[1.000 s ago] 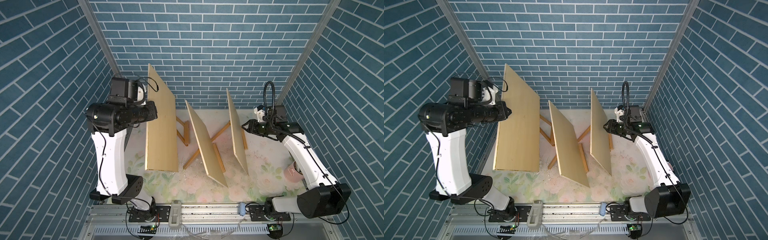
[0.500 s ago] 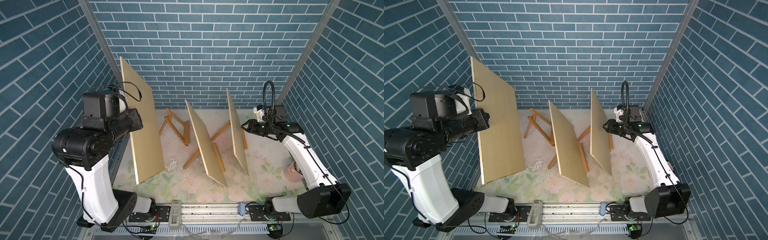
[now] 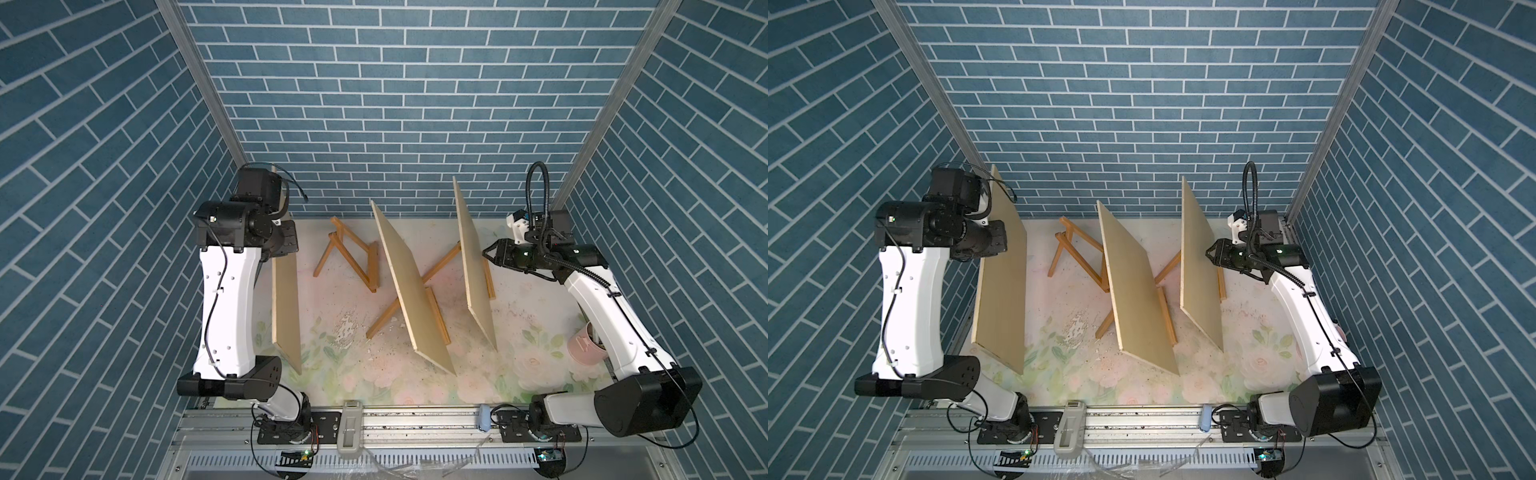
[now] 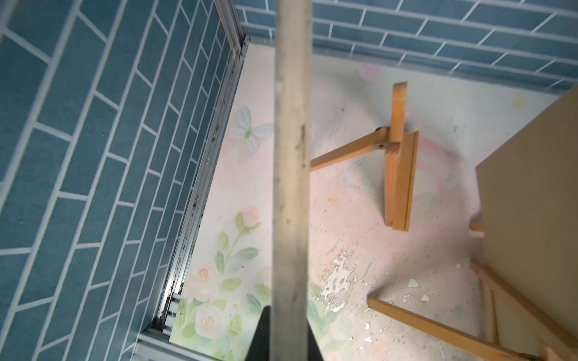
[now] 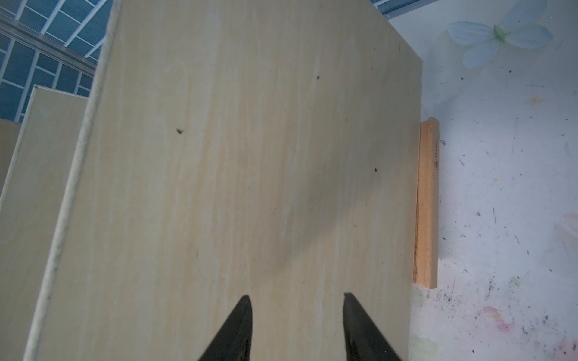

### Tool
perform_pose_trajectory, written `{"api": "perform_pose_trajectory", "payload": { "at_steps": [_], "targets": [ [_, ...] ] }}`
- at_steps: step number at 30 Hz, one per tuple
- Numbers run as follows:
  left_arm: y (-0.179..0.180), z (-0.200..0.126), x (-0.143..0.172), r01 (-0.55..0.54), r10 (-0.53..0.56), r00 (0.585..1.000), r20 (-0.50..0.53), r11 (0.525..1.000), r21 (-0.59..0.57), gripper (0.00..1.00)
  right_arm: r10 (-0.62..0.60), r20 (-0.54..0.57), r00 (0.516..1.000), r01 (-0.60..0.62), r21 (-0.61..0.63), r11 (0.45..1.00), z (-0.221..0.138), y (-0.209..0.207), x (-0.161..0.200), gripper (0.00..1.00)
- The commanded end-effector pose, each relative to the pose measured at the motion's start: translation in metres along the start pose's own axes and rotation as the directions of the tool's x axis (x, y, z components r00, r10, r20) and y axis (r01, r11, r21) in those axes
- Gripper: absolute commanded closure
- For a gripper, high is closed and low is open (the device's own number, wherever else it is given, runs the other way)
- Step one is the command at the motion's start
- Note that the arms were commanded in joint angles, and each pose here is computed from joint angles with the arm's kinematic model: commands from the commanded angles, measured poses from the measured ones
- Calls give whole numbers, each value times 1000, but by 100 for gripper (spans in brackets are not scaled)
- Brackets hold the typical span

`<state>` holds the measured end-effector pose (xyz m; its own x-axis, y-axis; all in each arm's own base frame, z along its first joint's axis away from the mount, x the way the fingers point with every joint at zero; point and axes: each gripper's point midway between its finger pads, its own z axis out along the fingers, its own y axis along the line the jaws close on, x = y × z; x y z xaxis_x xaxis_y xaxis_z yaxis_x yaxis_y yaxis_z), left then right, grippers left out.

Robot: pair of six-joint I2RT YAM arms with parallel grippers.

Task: Disassemble the easel
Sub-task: Place the drawing board at the center of the board.

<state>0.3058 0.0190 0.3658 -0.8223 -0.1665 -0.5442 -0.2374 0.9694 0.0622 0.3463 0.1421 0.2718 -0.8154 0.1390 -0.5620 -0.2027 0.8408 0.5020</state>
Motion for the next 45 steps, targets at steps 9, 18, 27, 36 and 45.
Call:
{"api": "perform_pose_trajectory", "payload": {
  "at_steps": [9, 18, 27, 36, 45],
  "targets": [
    [-40, 51, -67, -28, 4, 990, 143, 986, 165, 100, -12, -19, 1000, 12, 22, 1000, 3, -6, 10, 52],
    [-71, 77, -68, -12, -13, 997, 79, 954, 300, 100, 3, -33, 999, -2, 43, 999, 5, -12, 16, 53],
    [-100, 91, -54, 22, -24, 1000, -2, 896, 443, 100, 9, -46, 999, -7, 35, 999, 12, -12, 13, 52],
    [-102, 101, -40, 24, -2, 999, -48, 893, 449, 100, 22, -50, 998, -21, 31, 999, 15, -12, 14, 53],
    [-89, 124, -35, 19, 6, 999, -50, 874, 486, 100, 28, -49, 998, -27, 37, 999, 13, -14, 18, 53]
  ]
}}
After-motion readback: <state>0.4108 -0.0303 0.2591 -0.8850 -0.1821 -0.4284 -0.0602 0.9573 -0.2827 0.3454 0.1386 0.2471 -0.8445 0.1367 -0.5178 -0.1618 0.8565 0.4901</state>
